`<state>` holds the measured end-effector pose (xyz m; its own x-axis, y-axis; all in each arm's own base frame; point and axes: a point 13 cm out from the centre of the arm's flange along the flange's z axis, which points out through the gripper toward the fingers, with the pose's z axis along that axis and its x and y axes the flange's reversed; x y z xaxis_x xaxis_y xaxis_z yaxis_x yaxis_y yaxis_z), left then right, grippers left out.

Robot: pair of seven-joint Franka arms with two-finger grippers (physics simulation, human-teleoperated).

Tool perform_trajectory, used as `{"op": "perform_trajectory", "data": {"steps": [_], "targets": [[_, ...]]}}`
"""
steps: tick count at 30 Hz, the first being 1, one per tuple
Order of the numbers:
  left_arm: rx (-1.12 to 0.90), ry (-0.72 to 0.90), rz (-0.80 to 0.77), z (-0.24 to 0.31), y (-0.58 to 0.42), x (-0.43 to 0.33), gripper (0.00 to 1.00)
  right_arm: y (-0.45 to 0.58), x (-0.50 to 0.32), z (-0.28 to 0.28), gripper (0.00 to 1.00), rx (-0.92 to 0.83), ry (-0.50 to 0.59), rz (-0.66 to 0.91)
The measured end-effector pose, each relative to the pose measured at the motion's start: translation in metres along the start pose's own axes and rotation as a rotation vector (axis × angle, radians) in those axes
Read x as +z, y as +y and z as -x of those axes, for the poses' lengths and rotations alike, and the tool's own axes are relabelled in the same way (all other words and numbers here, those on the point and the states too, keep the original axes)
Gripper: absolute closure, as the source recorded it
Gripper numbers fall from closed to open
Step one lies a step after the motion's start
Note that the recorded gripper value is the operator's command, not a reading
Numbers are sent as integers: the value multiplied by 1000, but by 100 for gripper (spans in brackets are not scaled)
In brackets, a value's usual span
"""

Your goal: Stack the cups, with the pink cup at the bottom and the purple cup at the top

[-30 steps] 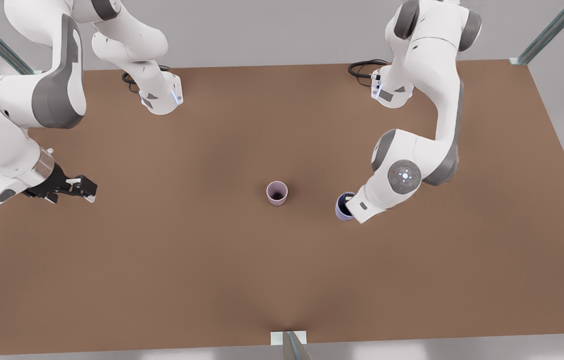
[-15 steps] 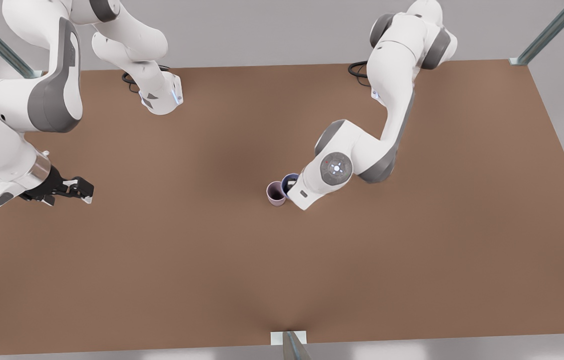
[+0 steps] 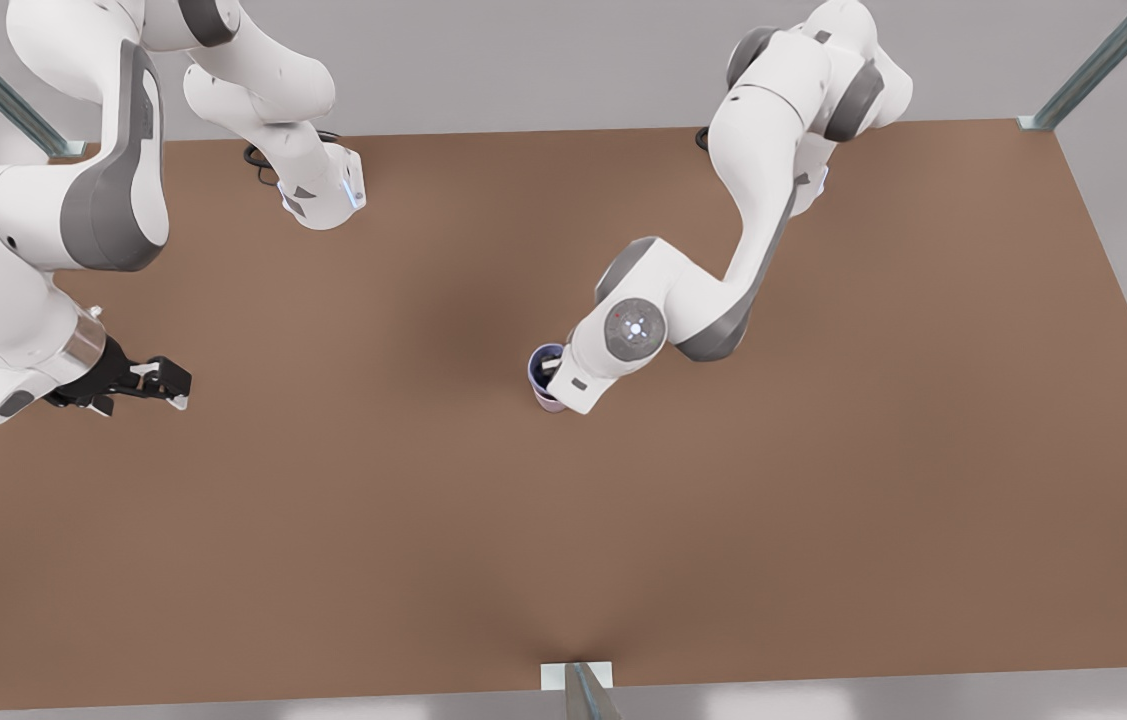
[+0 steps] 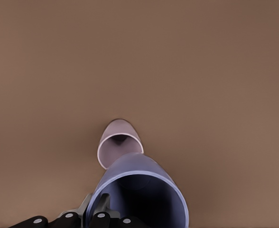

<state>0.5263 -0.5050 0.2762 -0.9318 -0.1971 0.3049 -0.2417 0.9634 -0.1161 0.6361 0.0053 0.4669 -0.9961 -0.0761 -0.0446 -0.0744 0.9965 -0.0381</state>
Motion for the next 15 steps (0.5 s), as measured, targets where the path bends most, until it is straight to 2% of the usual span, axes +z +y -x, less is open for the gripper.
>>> {"op": "perform_trajectory", "data": {"steps": [15], "targets": [[-92,-31,35,13,11,31,79,8,5,2,0,-5,3,38]]}}
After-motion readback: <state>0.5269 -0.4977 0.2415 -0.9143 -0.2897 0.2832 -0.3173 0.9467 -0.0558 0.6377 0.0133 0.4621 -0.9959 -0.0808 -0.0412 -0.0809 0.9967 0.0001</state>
